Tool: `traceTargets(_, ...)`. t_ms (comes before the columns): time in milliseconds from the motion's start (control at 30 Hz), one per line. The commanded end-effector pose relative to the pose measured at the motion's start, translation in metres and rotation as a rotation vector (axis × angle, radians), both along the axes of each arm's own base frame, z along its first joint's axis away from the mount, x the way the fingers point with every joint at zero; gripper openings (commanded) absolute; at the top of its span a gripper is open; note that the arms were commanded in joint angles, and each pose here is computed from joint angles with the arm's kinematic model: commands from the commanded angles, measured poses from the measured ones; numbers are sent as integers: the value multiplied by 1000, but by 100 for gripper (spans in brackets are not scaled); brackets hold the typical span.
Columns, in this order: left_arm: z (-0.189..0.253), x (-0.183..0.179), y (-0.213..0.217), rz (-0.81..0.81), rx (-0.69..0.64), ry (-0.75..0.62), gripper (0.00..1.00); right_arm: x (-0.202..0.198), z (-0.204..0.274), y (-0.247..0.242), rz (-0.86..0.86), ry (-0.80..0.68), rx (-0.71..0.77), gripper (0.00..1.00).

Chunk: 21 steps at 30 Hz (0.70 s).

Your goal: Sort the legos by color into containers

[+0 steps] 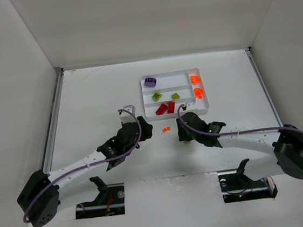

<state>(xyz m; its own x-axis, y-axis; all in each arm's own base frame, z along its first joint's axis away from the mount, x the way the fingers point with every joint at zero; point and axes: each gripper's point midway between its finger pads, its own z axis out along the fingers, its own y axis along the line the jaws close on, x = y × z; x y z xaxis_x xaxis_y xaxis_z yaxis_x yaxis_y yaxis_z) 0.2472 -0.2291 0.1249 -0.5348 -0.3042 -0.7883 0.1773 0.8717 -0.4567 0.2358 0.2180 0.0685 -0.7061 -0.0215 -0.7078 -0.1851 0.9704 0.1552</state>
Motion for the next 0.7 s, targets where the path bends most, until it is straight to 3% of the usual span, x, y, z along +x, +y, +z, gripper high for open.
traceTargets(0, 4, -1, -1, 5, -47, -15, 44, 11, 9, 1, -25, -32, -44, 55)
traceTargets(133, 2, -5, -2, -6, -72, -2, 44, 15, 7, -1, -56, -42, -83, 36)
traceTargets(333, 4, -9, -1, -12, -115, 6, 47, 15, 38, 6, -75, -94, 13, 27)
traceTargets(500, 24, -16, -8, -27, -243, -29, 59, 19, 77, 30, -58, -143, 230, 24)
traceTargets(667, 50, -20, -2, 17, -511, -84, 68, 29, 122, 63, -43, -166, 548, 24)
